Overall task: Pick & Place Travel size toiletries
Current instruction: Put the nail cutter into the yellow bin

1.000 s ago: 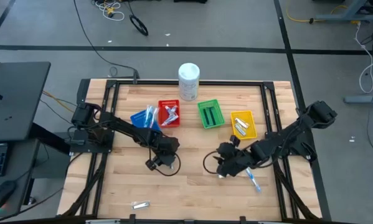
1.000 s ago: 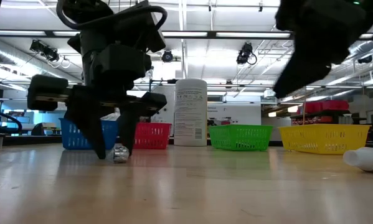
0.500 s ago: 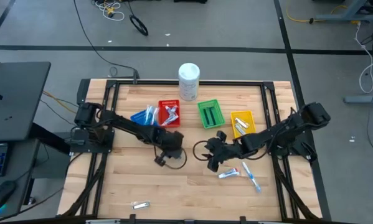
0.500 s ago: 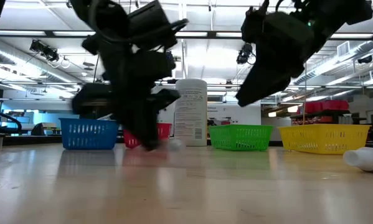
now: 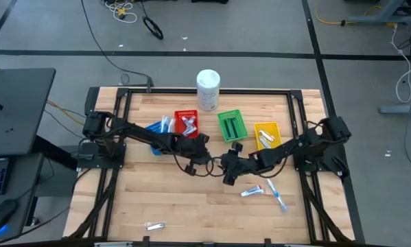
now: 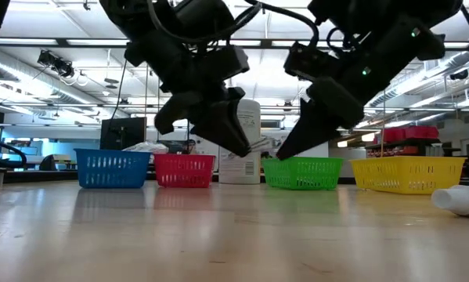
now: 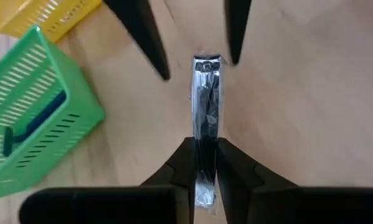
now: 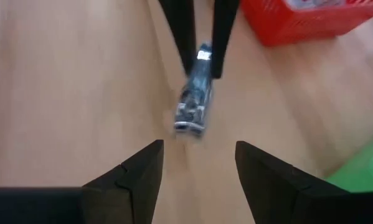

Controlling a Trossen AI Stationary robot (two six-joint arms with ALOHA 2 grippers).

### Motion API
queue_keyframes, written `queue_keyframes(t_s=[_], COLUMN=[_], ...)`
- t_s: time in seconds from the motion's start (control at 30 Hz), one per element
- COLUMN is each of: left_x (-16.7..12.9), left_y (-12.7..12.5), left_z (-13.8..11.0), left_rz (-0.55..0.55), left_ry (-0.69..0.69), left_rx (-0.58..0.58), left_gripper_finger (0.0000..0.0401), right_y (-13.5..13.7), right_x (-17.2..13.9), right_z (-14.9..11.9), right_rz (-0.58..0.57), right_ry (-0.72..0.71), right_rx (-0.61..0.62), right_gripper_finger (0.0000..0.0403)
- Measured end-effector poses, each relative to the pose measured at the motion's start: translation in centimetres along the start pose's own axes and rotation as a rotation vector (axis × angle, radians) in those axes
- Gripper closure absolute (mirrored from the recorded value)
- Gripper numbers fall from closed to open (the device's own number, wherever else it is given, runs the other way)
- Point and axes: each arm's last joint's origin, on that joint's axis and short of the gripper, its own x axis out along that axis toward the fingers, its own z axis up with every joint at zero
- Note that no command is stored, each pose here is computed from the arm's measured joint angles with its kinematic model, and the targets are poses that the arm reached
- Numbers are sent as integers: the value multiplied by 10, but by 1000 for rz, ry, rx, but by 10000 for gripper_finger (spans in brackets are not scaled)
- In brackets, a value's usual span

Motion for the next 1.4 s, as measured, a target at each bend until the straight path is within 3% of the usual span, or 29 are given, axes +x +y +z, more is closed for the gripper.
queue_keyframes(t_s=[0.13,0.33,0.9,1.17,1.4], left_x=[0,0,0,0,0], left_y=[3,5,7,7,7], left_z=[1,2,3,3,4], left_rz=[17,58,78,78,79], left_ry=[-14,-12,-28,-32,-34], left_rx=[-25,-40,-52,-59,-68], left_gripper_finger=[353,355,349,345,340], right_y=[-1,-1,-8,-8,-8], right_x=[3,3,7,7,7], right_z=[5,13,11,11,11], right_rz=[-69,-65,-86,-87,-95], right_ry=[-65,-136,-101,-103,-102], right_rx=[-45,-91,-92,-85,-87], right_gripper_finger=[194,197,271,327,334])
